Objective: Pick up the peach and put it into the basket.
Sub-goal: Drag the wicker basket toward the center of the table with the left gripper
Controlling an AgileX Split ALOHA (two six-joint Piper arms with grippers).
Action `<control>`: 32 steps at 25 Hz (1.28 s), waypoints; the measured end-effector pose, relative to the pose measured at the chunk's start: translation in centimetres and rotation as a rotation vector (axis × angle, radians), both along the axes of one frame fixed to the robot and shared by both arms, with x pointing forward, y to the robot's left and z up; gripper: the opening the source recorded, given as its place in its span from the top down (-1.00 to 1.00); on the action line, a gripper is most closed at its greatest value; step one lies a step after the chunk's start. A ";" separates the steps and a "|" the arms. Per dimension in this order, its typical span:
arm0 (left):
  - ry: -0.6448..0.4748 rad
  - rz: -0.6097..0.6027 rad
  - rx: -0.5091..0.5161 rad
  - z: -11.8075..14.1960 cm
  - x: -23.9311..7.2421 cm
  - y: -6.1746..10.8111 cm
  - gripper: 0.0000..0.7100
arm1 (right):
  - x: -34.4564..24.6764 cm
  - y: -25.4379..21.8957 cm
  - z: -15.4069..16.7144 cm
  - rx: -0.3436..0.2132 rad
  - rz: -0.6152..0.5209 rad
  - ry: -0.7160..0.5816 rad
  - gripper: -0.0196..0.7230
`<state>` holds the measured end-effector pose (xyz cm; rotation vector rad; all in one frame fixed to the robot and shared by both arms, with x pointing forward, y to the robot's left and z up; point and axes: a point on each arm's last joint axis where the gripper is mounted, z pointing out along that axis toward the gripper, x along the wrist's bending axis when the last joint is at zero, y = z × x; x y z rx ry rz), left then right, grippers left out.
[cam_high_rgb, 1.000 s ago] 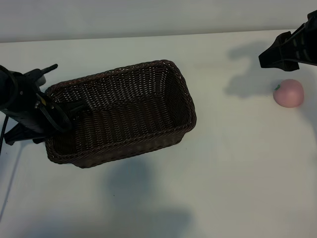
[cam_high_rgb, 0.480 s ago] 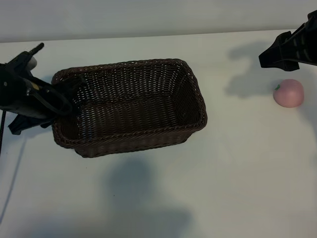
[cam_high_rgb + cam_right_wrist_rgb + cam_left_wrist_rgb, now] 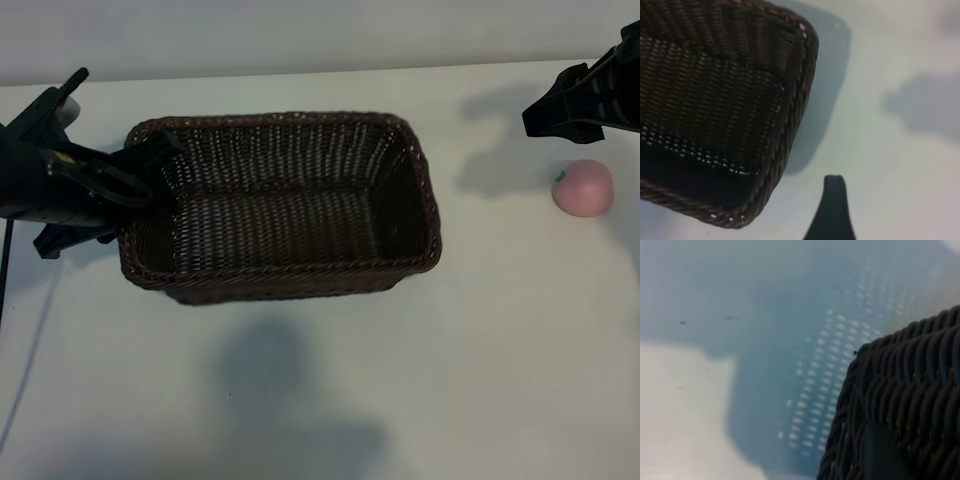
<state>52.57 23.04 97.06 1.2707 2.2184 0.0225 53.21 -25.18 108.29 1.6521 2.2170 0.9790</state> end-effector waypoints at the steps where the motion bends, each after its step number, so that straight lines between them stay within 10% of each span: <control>1: -0.014 0.003 -0.013 0.2 0.0 -0.1 0.08 | 0.0 0.0 0.0 0.000 0.000 0.000 -0.66; 18: -0.146 -0.112 -0.068 2.9 4.6 -1.5 0.08 | 0.0 0.0 0.0 0.001 -0.002 0.001 -0.66; 32: -0.048 -0.222 -0.133 -2.3 9.9 -7.1 0.08 | 0.0 0.0 0.0 0.001 -0.001 0.002 -0.66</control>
